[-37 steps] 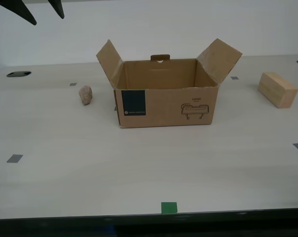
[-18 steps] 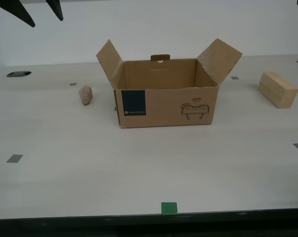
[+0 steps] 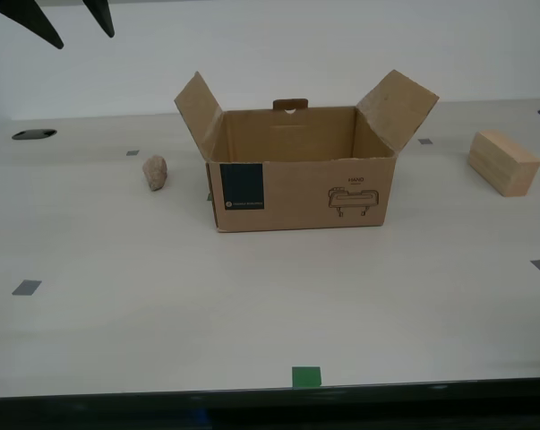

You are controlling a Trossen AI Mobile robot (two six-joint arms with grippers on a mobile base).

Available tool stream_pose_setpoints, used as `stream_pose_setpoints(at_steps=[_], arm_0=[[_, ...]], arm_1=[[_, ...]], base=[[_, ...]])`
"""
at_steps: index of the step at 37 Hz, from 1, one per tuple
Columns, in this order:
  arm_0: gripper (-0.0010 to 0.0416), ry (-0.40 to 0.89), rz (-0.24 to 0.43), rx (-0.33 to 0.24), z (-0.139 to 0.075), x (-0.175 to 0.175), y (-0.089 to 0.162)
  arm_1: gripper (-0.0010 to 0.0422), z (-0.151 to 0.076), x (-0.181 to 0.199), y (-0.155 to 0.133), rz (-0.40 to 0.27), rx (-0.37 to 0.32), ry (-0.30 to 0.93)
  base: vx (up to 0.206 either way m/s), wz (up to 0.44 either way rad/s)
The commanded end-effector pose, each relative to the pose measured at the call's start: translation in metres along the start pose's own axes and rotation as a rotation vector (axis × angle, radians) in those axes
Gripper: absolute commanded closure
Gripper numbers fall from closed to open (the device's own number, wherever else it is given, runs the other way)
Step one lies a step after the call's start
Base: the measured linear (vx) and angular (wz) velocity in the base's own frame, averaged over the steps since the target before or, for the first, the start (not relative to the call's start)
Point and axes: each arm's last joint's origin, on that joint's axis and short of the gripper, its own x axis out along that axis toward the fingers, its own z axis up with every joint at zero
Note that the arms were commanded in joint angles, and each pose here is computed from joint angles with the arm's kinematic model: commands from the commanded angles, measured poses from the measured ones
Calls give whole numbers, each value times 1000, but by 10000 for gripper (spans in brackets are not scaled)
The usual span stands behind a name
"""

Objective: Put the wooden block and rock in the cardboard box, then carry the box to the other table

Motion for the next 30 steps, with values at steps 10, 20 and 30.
stream_pose_setpoints(at_steps=[10, 20, 30], arm_0=[[104, 1, -3, -29, 30, 8, 0], [87, 15, -4, -34, 43, 22, 0], [87, 68, -5, -56, 48, 47, -1]], arm_1=[[73, 0, 0, 0, 1, 2, 0], [73, 0, 0, 0, 1, 2, 1], [73, 0, 0, 0, 1, 2, 1]], base=[[0, 0], [0, 0], [0, 0]])
